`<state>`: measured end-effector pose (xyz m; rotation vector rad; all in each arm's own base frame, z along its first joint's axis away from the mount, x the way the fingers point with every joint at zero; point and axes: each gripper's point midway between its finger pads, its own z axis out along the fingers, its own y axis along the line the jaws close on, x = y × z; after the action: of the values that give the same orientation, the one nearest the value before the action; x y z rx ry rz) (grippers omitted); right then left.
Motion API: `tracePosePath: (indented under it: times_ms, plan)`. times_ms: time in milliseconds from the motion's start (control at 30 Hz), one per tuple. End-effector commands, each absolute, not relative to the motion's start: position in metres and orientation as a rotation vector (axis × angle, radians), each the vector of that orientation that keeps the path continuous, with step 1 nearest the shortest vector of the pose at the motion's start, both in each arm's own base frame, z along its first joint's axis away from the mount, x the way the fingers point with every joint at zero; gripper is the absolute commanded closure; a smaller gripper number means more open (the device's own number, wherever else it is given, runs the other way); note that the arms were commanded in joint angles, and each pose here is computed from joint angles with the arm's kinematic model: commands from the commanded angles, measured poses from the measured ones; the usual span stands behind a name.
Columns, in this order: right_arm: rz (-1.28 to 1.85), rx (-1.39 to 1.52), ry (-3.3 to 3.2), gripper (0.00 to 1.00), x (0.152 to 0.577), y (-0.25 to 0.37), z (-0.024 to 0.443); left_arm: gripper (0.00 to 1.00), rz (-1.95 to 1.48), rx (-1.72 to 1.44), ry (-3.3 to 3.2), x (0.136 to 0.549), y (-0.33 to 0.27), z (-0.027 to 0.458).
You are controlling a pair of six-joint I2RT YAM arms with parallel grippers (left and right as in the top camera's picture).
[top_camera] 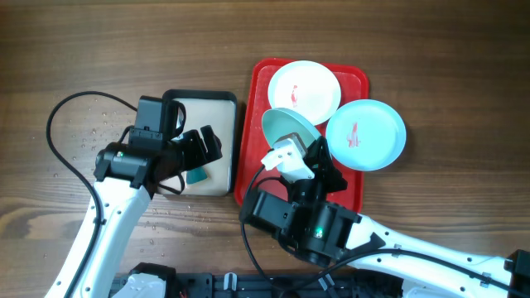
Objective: Clean dirty plates on tray and stack at the side
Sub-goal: 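Lift the cleaned light-blue plate off the red tray with the right gripper, then place the light-blue plate on the table right of the tray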
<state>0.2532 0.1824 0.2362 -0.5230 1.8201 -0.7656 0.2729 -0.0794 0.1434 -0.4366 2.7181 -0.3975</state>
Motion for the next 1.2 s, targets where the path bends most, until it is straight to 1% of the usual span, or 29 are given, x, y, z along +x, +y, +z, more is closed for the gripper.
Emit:
tracePosePath:
  times_ms: [0,167,400,500,633,700,767,800,833,900,967,1033,1100,1167]
  plan:
    - [-0.770,-0.496,1.793,0.96,0.253,0.182,0.247,0.00,-0.416,-0.431,2.717,0.271,-0.080,0.145]
    - [-0.752,-0.501,1.812,0.96,0.254,0.183,0.243,0.00,-0.416,-0.431,2.717,0.271,-0.080,0.144]
    - [-0.678,-0.458,1.991,0.96,0.271,0.166,0.216,0.00,-0.416,-0.431,2.717,0.271,-0.080,0.145]
    - [-0.646,-0.397,2.086,0.96,0.281,0.151,0.204,0.00,-0.416,-0.431,2.717,0.271,-0.080,0.145]
    - [-0.653,-0.365,2.128,0.96,0.285,0.140,0.198,0.00,-0.416,-0.431,2.717,0.271,-0.080,0.144]
    - [-0.594,-0.250,2.191,0.96,0.287,0.130,0.190,0.00,-0.416,-0.431,2.717,0.271,-0.080,0.145]
    - [-0.438,-0.130,2.342,0.96,0.290,0.124,0.168,0.00,-0.416,-0.431,2.717,0.271,-0.080,0.145]
    - [-0.266,0.029,2.492,0.96,0.295,0.112,0.148,0.00,-0.416,-0.431,2.717,0.271,-0.080,0.144]
    - [-0.115,0.092,2.581,0.96,0.299,0.108,0.139,0.00,-0.416,-0.431,2.717,0.271,-0.080,0.145]
    - [0.192,0.030,2.672,0.96,0.305,0.112,0.135,0.00,-0.416,-0.431,2.717,0.271,-0.080,0.145]
    - [0.546,-0.025,2.656,0.96,0.310,0.110,0.147,0.00,-0.416,-0.431,2.717,0.271,-0.080,0.145]
    - [0.644,0.172,2.609,0.96,0.319,0.069,0.156,0.00,-0.416,-0.431,2.717,0.271,-0.080,0.144]
    - [0.607,0.437,2.564,0.96,0.325,0.017,0.155,0.00,-0.416,-0.431,2.717,0.271,-0.080,0.145]
    - [0.476,0.828,2.457,0.96,0.323,-0.062,0.151,0.00,-0.416,-0.431,2.717,0.271,-0.080,0.145]
